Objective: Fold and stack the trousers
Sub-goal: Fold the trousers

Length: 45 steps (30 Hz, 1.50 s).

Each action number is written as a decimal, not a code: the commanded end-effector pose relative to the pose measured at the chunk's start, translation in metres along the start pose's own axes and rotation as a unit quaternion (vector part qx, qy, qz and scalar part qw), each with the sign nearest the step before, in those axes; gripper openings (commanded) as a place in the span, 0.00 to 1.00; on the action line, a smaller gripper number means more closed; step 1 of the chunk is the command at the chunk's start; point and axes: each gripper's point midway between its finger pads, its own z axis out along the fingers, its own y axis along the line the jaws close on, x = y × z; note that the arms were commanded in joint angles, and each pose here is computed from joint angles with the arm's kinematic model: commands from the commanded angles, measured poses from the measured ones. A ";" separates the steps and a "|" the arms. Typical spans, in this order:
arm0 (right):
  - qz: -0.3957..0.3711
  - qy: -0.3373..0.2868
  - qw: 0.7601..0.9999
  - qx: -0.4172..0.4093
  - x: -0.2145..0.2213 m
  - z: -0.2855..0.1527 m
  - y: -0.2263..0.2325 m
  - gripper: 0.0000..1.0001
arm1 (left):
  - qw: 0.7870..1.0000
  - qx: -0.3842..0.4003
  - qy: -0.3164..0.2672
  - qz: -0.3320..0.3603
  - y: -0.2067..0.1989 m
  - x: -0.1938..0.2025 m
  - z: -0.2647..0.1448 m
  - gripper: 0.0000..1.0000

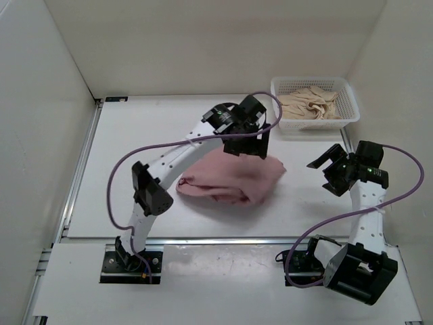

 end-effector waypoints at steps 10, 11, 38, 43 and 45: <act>-0.072 0.063 0.989 -0.111 0.030 -0.003 0.030 1.00 | 0.995 0.034 -0.085 -0.050 0.063 -0.048 -0.088 0.99; -0.085 0.076 0.986 -0.118 0.036 -0.002 0.034 1.00 | 0.995 -0.001 -0.077 -0.060 0.089 -0.047 -0.079 0.97; -0.257 0.104 0.959 -0.059 0.106 0.035 0.128 0.00 | 0.968 -0.118 0.152 -0.163 0.258 0.100 0.079 0.10; -0.296 0.078 0.947 -0.099 0.087 0.016 0.178 0.00 | 0.969 -0.125 0.121 -0.174 0.258 0.098 0.051 0.10; -0.303 0.065 0.945 -0.107 0.073 0.015 0.194 0.00 | 0.970 -0.124 0.112 -0.179 0.260 0.096 0.044 0.10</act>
